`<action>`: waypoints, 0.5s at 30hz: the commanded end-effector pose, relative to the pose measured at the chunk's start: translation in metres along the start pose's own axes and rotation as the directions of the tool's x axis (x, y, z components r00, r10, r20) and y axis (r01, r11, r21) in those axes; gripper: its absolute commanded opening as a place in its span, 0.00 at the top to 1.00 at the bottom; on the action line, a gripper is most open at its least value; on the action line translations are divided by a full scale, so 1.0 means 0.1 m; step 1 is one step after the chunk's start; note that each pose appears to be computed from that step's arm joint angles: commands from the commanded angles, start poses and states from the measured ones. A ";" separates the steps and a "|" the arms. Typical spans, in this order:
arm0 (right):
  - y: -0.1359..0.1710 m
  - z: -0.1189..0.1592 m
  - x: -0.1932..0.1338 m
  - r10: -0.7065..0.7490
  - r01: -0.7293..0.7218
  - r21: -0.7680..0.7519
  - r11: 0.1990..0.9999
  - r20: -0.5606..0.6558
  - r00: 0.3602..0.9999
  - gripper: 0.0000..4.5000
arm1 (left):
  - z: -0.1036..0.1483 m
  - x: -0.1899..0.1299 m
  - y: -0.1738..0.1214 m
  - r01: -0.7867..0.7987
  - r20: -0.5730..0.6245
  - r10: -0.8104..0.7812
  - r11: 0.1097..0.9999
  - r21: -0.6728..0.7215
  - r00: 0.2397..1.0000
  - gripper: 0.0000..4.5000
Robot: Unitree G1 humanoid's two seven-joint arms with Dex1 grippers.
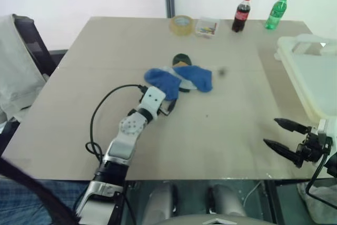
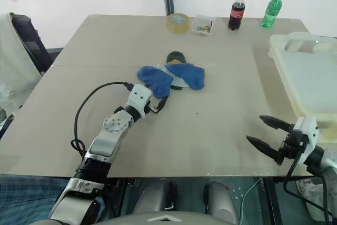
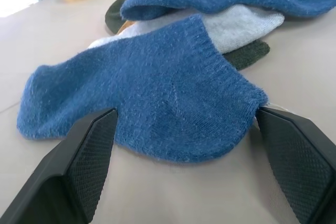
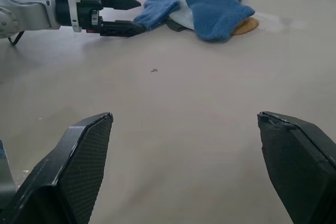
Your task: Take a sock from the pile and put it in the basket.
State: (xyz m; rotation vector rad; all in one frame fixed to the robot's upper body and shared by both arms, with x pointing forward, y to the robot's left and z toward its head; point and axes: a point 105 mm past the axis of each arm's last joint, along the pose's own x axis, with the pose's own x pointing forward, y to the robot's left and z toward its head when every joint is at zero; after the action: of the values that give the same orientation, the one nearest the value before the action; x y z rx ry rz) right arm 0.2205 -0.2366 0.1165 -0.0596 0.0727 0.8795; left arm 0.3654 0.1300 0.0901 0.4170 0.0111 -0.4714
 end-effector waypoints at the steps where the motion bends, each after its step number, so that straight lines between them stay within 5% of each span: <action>1: 0.03 0.14 0.01 0.003 -0.001 -0.039 0.999 0.039 0.999 0.00 | -0.16 -0.02 -0.11 0.035 -0.069 -0.034 0.999 0.003 0.997 0.01; 3: 0.06 0.17 0.01 0.010 -0.008 -0.045 0.999 0.054 0.999 0.00 | -0.25 -0.06 -0.18 0.075 -0.141 -0.072 0.997 0.014 0.987 0.01; 5: 0.09 0.18 0.02 0.025 -0.022 -0.047 0.999 0.063 0.998 0.00 | -0.32 -0.11 -0.25 0.112 -0.204 -0.105 0.993 0.025 0.973 0.14; 13: 0.13 0.20 0.04 0.048 -0.044 -0.058 0.997 0.067 0.997 0.00 | -0.29 -0.15 -0.25 0.101 -0.256 -0.096 0.995 0.005 0.962 0.98; 15: 0.12 0.18 0.04 0.047 -0.043 -0.058 0.997 0.067 0.997 0.00 | -0.26 -0.15 -0.26 0.096 -0.272 -0.098 0.995 -0.020 0.957 0.99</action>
State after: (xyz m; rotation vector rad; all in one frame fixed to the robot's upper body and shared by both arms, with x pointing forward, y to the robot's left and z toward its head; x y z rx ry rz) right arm 0.2150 -0.2259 0.1250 -0.0558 0.0294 0.9167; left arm 0.3477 0.1145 0.0814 0.4712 0.1689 -0.5373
